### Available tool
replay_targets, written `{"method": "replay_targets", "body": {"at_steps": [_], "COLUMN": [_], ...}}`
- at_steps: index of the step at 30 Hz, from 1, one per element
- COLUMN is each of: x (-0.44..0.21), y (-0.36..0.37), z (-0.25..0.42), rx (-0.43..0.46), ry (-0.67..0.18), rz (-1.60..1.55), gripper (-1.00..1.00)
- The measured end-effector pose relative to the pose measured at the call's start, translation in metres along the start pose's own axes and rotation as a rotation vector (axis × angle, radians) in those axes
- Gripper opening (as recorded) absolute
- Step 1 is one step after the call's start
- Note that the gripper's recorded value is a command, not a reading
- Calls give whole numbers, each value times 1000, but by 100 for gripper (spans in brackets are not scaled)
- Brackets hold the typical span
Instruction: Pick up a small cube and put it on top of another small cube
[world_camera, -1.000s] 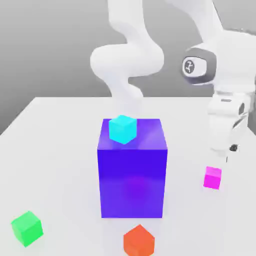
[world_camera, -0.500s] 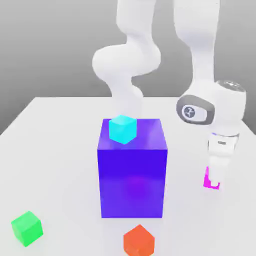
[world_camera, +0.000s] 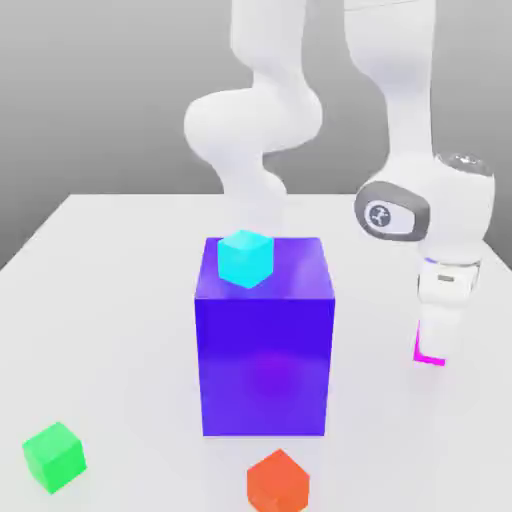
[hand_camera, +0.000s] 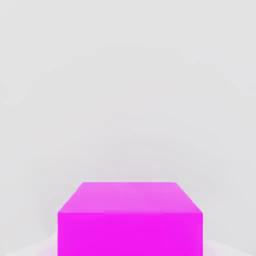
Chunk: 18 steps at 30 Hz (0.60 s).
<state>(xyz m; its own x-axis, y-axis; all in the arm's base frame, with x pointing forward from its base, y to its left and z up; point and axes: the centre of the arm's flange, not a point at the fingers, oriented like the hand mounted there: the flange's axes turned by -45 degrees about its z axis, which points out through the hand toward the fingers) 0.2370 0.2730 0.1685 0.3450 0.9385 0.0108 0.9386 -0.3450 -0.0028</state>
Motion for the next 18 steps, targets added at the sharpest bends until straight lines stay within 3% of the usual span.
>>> {"method": "replay_targets", "body": {"at_steps": [7,12,18], "x": [-5,-30,-115], "y": [24,131,259], "z": [-23,-37,-55], "rx": [3,-20,-55], "ry": [-1,26,38], "rz": [132,572,1134], "gripper": [-100,-100,-100]}}
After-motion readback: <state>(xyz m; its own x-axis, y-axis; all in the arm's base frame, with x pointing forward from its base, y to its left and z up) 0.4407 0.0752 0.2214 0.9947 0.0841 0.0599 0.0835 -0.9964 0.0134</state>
